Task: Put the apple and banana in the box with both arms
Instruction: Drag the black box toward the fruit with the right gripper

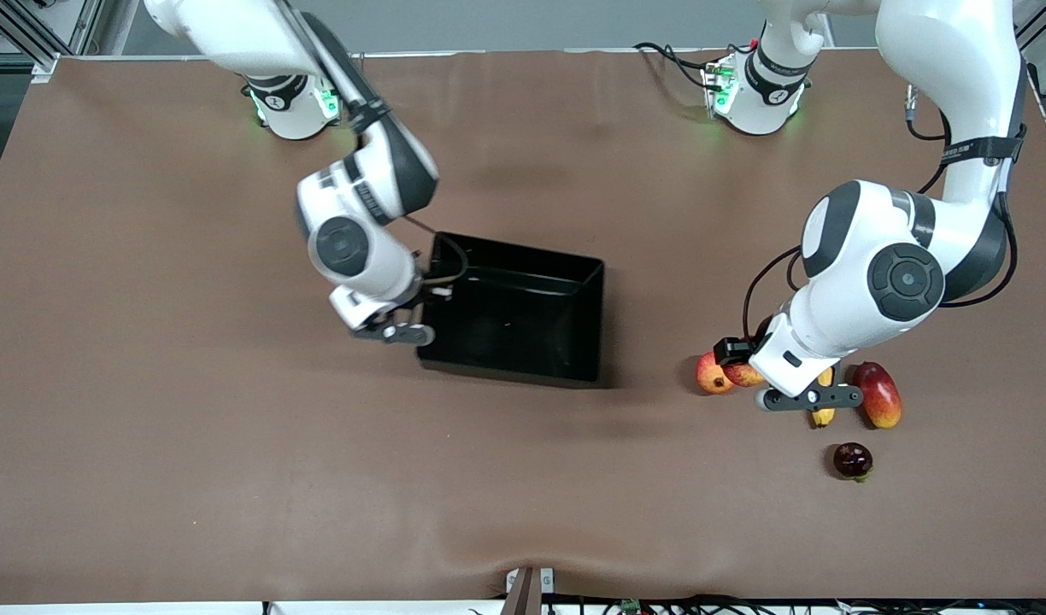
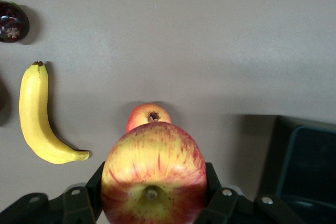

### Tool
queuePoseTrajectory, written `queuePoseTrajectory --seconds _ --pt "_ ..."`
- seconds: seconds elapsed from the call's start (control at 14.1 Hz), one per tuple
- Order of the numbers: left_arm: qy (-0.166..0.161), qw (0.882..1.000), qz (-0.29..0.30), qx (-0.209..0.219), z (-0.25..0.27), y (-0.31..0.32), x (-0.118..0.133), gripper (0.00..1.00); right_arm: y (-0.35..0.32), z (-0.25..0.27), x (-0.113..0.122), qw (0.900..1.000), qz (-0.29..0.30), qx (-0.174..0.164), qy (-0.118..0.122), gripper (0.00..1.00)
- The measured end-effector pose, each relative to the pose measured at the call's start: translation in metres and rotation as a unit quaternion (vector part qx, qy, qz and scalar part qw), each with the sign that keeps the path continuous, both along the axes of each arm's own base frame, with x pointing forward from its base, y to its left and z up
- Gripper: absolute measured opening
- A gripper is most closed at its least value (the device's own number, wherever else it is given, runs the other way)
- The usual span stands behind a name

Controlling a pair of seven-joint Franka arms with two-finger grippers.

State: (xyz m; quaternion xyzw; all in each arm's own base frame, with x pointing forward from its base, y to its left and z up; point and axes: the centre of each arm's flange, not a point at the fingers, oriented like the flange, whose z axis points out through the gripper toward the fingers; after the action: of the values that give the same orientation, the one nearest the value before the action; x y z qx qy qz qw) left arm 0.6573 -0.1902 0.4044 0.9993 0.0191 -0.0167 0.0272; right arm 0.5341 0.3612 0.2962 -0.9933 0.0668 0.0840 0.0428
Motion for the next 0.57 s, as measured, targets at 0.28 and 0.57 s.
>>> queuePoseTrajectory --seconds 0.28,0.57 --pt "0.000 1.000 0.000 0.000 0.000 -0.001 0.000 0.73 0.070 -0.031 -0.035 0.998 -0.030 0.043 -0.028 0.09" --pt "0.000 1.000 0.000 0.000 0.000 -0.003 -0.001 0.73 0.106 -0.062 -0.063 0.997 -0.049 0.045 -0.030 0.11"
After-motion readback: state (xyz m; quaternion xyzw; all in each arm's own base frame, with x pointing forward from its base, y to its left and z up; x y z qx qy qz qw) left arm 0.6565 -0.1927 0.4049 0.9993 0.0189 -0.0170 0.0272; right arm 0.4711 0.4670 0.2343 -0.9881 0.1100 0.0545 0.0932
